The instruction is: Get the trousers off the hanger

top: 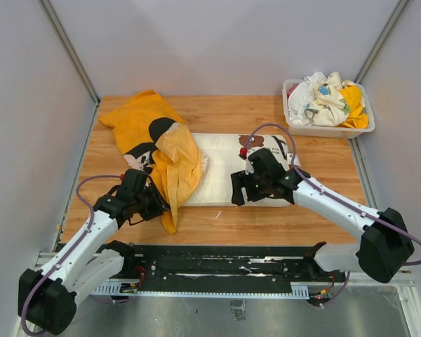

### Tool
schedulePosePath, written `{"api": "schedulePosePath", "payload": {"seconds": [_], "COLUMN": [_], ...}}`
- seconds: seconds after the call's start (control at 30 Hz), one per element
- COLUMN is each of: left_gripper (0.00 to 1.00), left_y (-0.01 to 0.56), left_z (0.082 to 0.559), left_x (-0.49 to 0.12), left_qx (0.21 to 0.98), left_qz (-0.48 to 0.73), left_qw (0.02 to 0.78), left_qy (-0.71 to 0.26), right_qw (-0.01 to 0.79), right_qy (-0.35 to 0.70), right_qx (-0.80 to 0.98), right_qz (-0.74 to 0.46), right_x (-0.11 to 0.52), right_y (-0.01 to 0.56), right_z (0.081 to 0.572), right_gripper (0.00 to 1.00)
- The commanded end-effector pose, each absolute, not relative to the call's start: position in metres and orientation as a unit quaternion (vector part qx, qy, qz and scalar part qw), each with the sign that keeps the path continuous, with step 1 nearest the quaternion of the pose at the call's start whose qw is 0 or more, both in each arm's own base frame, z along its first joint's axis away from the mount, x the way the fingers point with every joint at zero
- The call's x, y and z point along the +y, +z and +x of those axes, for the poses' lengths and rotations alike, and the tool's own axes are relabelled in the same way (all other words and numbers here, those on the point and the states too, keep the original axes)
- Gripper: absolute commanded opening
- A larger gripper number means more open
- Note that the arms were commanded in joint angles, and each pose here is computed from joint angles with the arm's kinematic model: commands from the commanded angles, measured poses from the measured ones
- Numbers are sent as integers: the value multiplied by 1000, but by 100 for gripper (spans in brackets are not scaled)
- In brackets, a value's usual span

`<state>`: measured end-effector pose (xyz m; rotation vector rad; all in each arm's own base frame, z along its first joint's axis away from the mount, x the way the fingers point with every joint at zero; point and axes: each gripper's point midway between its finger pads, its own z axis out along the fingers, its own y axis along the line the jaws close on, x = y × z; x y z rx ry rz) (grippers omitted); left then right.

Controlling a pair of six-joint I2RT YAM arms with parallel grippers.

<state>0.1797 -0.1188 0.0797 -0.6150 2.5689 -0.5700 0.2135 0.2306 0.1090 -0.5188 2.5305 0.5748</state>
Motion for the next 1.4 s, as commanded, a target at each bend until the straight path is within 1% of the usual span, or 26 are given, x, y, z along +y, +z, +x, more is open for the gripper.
{"api": "schedulePosePath", "payload": {"seconds": [0.0, 0.07, 0.1, 0.17, 0.23, 0.27, 0.37, 0.53, 0.57, 0.63, 0.77, 0.8, 0.87, 1.0, 1.13, 1.23, 1.37], "left_gripper": [43, 39, 34, 16, 2, 1, 0, 0, 1, 7, 28, 33, 37, 40, 41, 43, 45], "left_y": [69, 61, 58, 58, 61, 64, 78, 100, 100, 97, 91, 91, 88, 75, 57, 48, 44], "left_z": [187, 185, 184, 184, 186, 186, 188, 191, 191, 189, 188, 189, 192, 197, 190, 183, 178], "left_x": [-122, -121, -121, -123, -121, -121, -121, -121, -119, -112, -106, -108, -111, -121, -117, -109, -103], "left_qx": [924, 927, 927, 925, 922, 922, 917, 913, 914, 916, 910, 907, 904, 903, 913, 915, 916], "left_qz": [-239, -242, -245, -248, -257, -259, -262, -258, -260, -268, -284, -288, -293, -287, -287, -294, -298], "left_qw": [216, 207, 204, 203, 207, 207, 218, 232, 232, 234, 241, 242, 244, 235, 216, 213, 216], "left_qy": [-206, -200, -200, -205, -201, -201, -208, -215, -210, -189, -181, -187, -196, -216, -192, -173, -161], "right_qw": [244, 241, 238, 232, 226, 219, 212, 198, 197, 194, 193, 194, 196, 196, 192, 194, 185], "right_qy": [231, 237, 238, 244, 253, 257, 261, 304, 303, 299, 289, 287, 287, 277, 258, 240, 241], "right_qx": [920, 918, 917, 914, 910, 908, 904, 891, 891, 893, 896, 897, 896, 901, 908, 910, 911], "right_qz": [-200, -207, -212, -227, -238, -248, -262, -272, -274, -275, -276, -276, -275, -272, -269, -277, -277], "right_x": [244, 251, 255, 265, 276, 283, 298, 316, 316, 312, 302, 300, 297, 294, 288, 284, 283], "right_y": [110, 110, 109, 108, 106, 102, 98, 98, 96, 93, 90, 89, 90, 87, 82, 79, 74], "right_z": [213, 213, 213, 210, 207, 205, 204, 198, 197, 195, 189, 188, 186, 188, 187, 189, 186], "right_gripper": [77, 76, 76, 76, 76, 76, 74, 73, 74, 74, 74, 74, 74, 75, 75, 75, 74]}}
